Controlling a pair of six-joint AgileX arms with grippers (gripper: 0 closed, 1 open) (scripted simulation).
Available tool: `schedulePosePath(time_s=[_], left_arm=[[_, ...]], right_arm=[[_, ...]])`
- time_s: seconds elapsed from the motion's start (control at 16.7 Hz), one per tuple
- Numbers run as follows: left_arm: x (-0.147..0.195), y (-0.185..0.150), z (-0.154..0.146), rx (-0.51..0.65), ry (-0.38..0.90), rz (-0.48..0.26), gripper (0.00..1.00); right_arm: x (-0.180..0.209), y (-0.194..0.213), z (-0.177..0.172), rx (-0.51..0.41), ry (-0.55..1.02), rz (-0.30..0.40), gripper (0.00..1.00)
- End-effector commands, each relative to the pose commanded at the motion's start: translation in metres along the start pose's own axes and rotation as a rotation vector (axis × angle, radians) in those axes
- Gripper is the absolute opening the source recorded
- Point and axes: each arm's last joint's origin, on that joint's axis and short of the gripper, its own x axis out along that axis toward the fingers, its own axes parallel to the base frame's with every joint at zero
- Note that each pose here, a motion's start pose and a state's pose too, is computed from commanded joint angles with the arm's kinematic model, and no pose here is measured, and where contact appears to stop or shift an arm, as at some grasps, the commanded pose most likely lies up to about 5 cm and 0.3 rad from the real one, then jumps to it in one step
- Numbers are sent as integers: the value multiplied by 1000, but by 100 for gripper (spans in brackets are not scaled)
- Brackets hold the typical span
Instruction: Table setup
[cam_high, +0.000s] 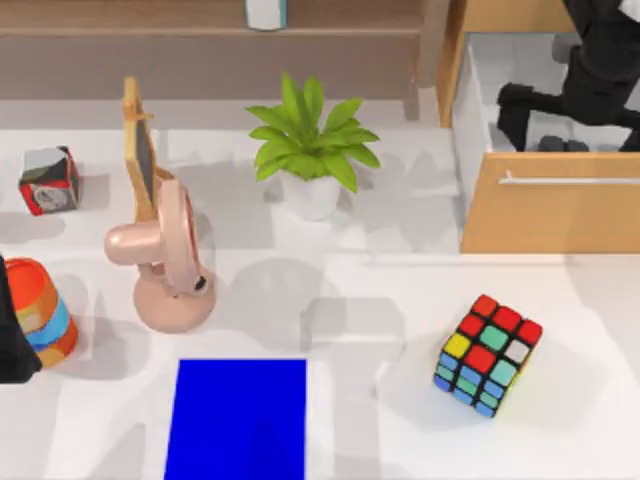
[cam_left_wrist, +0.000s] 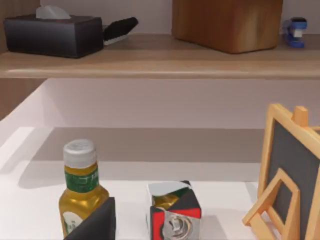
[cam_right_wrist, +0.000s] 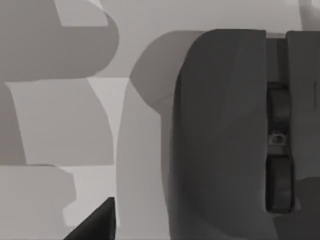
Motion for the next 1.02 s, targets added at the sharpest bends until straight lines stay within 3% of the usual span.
schedulePosePath(time_s=[0.9,1.02], left_arm=[[0,0,0,0,0,0,100],[0,0,0,0,0,0,100]], right_arm=[[21,1,2,0,1,-1,100],[21,1,2,0,1,-1,85]])
